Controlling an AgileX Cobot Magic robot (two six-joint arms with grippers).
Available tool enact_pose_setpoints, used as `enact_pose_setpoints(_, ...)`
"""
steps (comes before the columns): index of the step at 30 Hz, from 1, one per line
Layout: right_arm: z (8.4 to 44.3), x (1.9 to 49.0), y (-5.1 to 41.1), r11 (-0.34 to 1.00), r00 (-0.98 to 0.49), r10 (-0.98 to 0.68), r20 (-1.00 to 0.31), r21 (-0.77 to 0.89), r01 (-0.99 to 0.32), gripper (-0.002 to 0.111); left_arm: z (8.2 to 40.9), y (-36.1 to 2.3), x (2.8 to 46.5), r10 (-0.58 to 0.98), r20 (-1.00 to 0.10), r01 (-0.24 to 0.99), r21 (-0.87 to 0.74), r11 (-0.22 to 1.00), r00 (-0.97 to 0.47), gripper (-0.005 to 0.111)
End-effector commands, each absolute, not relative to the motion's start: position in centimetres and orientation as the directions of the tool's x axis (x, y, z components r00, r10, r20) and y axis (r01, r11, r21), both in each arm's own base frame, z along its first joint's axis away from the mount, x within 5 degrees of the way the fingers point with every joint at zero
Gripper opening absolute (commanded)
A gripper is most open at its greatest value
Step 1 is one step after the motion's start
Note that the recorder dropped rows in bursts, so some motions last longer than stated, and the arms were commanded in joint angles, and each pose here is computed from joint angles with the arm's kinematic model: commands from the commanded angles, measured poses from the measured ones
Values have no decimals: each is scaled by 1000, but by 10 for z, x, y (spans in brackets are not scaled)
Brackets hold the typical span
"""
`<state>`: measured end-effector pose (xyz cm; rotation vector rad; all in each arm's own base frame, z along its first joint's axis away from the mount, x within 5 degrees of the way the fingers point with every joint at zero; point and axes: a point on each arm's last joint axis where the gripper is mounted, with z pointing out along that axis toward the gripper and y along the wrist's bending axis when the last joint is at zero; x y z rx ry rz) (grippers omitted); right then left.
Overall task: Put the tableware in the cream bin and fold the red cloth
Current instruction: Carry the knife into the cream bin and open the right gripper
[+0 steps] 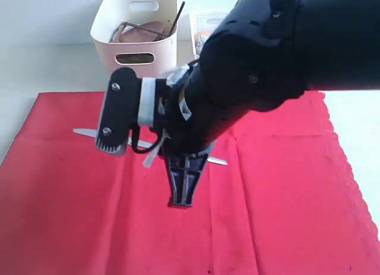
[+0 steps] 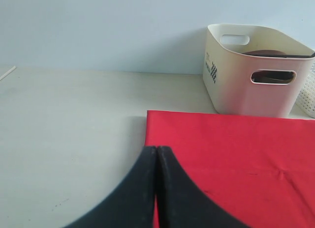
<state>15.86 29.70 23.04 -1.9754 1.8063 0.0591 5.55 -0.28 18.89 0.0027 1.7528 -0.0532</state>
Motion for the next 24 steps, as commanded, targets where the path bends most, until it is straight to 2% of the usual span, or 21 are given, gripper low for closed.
enact_pose_setpoints(1,252,170,308,-18,198,-881,-430,-387,-922,0,190,-3,55,-38,-985,29,-44,999,-169,2)
enact_pose_setpoints(4,263,186,309,41,162,-870,-467,-394,-918,0,190,-3,55,-38,-985,29,-44,999,-169,2)
enact_pose_setpoints(12,295,244,337,338,212,-582,-785,-471,-815,0,190,-3,55,-38,-985,29,-44,999,-169,2)
enact_pose_setpoints(24,288,298,360,586,167,-234,-958,-276,-762,0,190,-3,55,-38,-985,29,-44,999,-169,2)
